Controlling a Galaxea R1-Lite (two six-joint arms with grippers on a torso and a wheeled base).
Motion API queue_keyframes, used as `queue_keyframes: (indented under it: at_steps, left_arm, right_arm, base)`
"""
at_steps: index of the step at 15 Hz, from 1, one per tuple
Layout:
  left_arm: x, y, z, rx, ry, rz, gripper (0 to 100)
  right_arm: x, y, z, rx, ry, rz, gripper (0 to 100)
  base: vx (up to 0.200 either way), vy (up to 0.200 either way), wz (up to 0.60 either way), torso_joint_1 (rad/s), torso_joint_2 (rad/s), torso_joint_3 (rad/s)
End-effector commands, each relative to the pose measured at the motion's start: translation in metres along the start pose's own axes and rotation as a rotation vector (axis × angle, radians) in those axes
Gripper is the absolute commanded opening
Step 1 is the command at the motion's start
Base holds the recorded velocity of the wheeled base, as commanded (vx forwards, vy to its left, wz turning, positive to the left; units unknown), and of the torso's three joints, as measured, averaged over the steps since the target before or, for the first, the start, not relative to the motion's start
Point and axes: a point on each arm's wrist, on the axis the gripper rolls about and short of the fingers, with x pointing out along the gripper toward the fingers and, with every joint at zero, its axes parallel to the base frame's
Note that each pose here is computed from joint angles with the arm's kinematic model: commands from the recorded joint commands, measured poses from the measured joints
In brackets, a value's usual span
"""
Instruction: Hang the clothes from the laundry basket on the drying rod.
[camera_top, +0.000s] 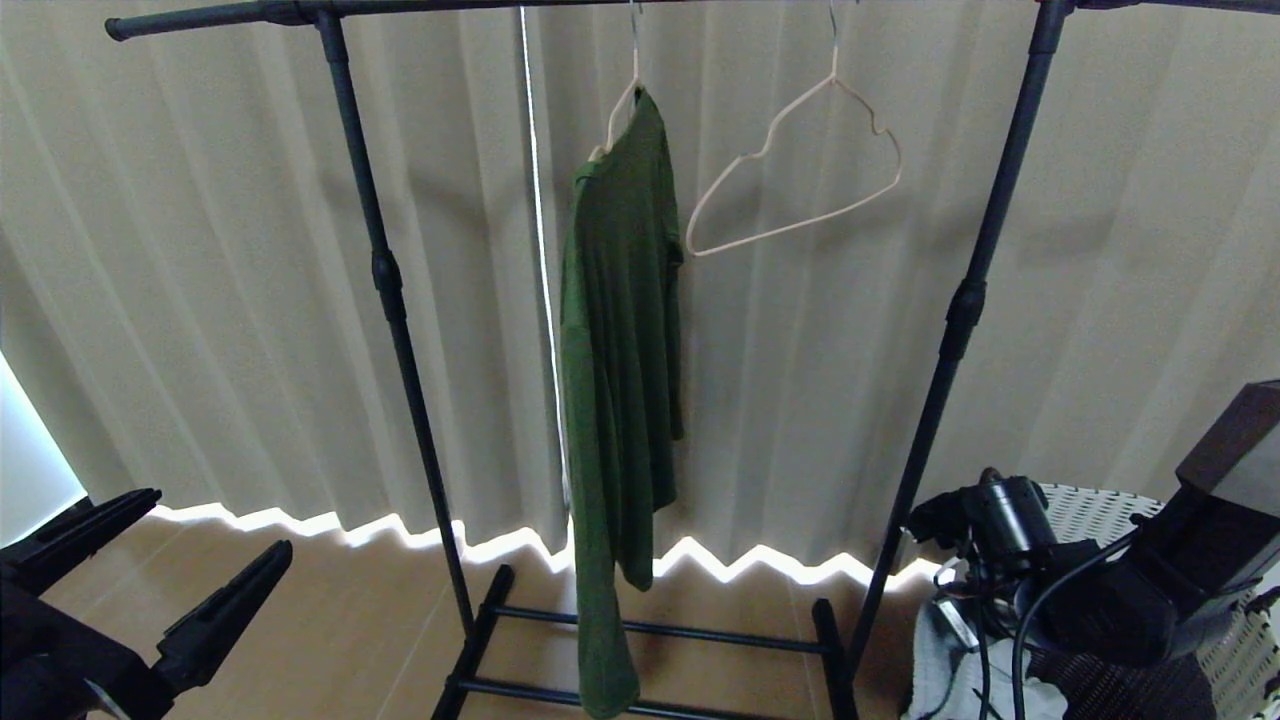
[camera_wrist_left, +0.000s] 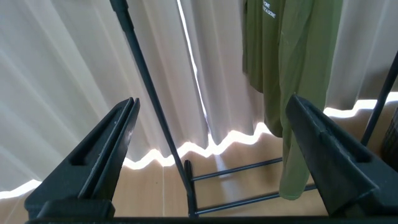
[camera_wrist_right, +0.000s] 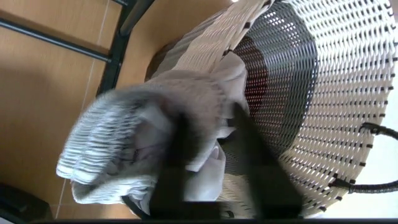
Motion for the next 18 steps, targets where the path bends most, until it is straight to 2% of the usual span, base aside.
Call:
queue_keyframes:
  at_steps: [1,5,9,12,15,18]
  left_arm:
    - [0.0,0.0,0.0,0.002,-0.001,0.0,100]
    - [0.0,0.0,-0.001,0.001,0.002,-0.001,100]
    - [-0.001,-0.001,-0.001,0.002,0.005,-0.003,100]
    - [-0.003,-0.002,-0.002,0.014,0.0,-0.011,100]
    - [-0.006,-0.004,-0.007,0.009,0.01,-0.02,100]
    - [-0.006,-0.005,-0.007,0.011,0.01,-0.027,100]
  right_arm:
    - [-0.002,-0.001,0.001,0.008,-0.014,-0.002,0]
    - [-0.034,-0.015,-0.009,0.053,-0.107,-0.02,0]
    - [-0.102,-0.05,0.0,0.183,-0.376,-0.064,0]
    - [-0.138,-0.066,0.003,0.246,-0.533,-0.051,0]
    - [-0.161,-0.077,0.007,0.28,-0.633,-0.049,0]
    - [-0.169,-0.074,0.008,0.276,-0.67,-0.029,0]
  base:
    - [0.0,0.0,0.0,0.0,0.0,0.0]
    - [0.0,0.0,0.0,0.0,0.0,0.0]
    - [0.0,0.0,0.0,0.0,0.0,0.0]
    - [0.0,0.0,0.0,0.0,0.0,0.0]
    - [0.0,0.0,0.0,0.0,0.0,0.0]
    - [0.0,0.0,0.0,0.0,0.0,0.0]
